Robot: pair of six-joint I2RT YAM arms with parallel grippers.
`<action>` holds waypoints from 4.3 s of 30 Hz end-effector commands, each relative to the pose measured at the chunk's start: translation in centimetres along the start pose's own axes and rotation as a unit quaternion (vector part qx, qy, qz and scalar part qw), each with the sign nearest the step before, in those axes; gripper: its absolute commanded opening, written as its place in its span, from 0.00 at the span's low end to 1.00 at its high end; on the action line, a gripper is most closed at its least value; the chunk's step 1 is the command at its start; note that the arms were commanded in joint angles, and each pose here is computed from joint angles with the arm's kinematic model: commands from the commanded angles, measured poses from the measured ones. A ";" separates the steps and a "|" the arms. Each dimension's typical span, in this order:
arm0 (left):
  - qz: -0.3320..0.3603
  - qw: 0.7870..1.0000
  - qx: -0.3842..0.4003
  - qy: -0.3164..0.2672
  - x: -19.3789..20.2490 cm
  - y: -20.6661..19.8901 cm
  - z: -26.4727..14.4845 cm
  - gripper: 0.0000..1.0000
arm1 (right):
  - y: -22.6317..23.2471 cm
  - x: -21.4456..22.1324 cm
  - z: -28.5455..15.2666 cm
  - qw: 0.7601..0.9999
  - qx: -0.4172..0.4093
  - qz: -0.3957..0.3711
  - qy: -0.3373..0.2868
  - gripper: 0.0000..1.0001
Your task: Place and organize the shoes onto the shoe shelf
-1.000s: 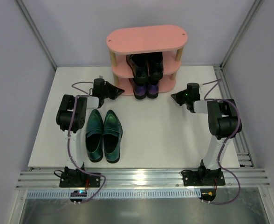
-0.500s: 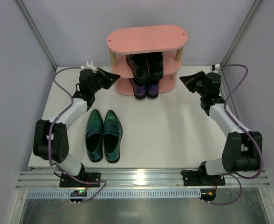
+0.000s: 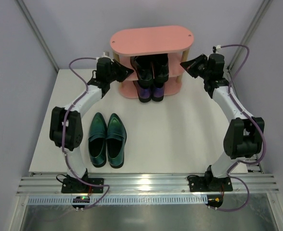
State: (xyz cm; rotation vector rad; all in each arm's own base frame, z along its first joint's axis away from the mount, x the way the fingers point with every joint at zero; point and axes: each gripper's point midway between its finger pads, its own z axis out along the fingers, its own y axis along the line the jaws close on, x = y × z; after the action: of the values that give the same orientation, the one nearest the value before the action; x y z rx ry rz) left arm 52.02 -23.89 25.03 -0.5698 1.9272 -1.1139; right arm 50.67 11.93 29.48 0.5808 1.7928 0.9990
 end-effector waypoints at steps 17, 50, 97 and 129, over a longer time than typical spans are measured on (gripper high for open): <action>0.007 0.999 -0.032 -0.002 -0.5 0.5 3.6 0.00 | -1.6 3.3 6.8 0.997 0.027 -0.020 0.070 0.04; -0.013 1.000 -0.022 0.013 -0.2 0.9 6.6 0.00 | -2.3 6.4 5.7 0.995 0.021 -0.011 0.100 0.04; 0.255 0.877 -0.388 0.125 13.3 17.1 -29.7 0.71 | -9.0 22.7 -16.8 0.956 0.065 -0.197 0.205 0.64; 0.222 0.930 -0.174 0.236 27.5 8.0 -21.4 0.00 | -11.5 20.7 -18.6 0.953 0.139 -0.215 0.163 0.61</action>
State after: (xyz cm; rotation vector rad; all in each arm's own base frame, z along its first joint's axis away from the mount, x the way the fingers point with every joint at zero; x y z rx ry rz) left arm 16.33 -21.01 6.98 0.0500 2.7073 -0.2590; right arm 25.11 15.26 11.63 0.1425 2.2952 0.6351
